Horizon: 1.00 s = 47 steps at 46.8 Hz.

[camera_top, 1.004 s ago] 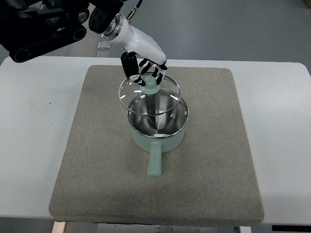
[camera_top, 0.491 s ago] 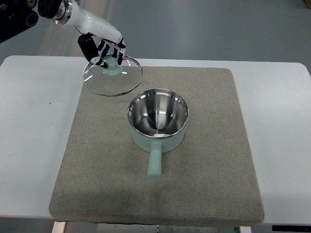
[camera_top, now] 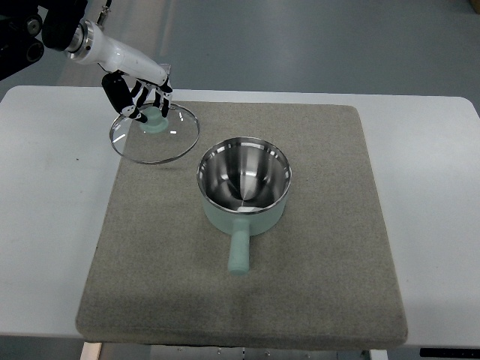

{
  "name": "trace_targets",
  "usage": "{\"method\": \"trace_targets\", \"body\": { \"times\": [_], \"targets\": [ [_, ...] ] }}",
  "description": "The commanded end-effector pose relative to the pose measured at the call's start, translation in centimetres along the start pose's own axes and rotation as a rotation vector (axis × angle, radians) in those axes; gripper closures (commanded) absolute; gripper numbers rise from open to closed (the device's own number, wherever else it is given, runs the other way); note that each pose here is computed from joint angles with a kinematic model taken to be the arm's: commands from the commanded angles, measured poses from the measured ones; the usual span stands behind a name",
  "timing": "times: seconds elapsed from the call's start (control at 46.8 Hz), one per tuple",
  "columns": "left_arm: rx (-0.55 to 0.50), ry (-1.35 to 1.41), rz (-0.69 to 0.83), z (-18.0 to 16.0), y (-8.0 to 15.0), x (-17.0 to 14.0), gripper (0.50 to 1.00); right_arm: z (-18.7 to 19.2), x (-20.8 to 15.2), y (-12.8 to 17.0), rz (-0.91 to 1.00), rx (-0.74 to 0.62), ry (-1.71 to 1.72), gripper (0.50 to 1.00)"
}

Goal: Place lid left of pot with left hand
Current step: 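Lower the lid onto the mat beside the pot and release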

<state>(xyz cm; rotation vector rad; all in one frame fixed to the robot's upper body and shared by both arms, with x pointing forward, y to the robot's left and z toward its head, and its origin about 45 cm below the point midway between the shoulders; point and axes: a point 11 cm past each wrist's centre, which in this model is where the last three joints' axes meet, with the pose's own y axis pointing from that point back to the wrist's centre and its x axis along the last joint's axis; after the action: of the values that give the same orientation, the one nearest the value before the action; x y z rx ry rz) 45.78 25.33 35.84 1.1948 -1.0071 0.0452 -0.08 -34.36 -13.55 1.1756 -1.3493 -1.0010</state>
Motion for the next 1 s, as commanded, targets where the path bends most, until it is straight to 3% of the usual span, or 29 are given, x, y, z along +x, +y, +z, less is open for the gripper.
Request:
{"method": "trace_targets", "body": {
  "times": [0.0,0.363,0.983],
  "targets": [
    [0.007,0.019,-0.013,-0.5,-0.4,-0.8,1.0,0.0,0.0,0.0,0.0,0.0,0.0,0.579],
    [0.022,0.077,-0.034,-1.9,-2.3,-4.0,1.0,0.0,0.0,0.0,0.0,0.0,0.0,0.579],
    [0.041,0.077,0.055,-2.6,-4.9,-4.8,1.0,0.0,0.0,0.0,0.0,0.0,0.0,0.579]
  ]
}}
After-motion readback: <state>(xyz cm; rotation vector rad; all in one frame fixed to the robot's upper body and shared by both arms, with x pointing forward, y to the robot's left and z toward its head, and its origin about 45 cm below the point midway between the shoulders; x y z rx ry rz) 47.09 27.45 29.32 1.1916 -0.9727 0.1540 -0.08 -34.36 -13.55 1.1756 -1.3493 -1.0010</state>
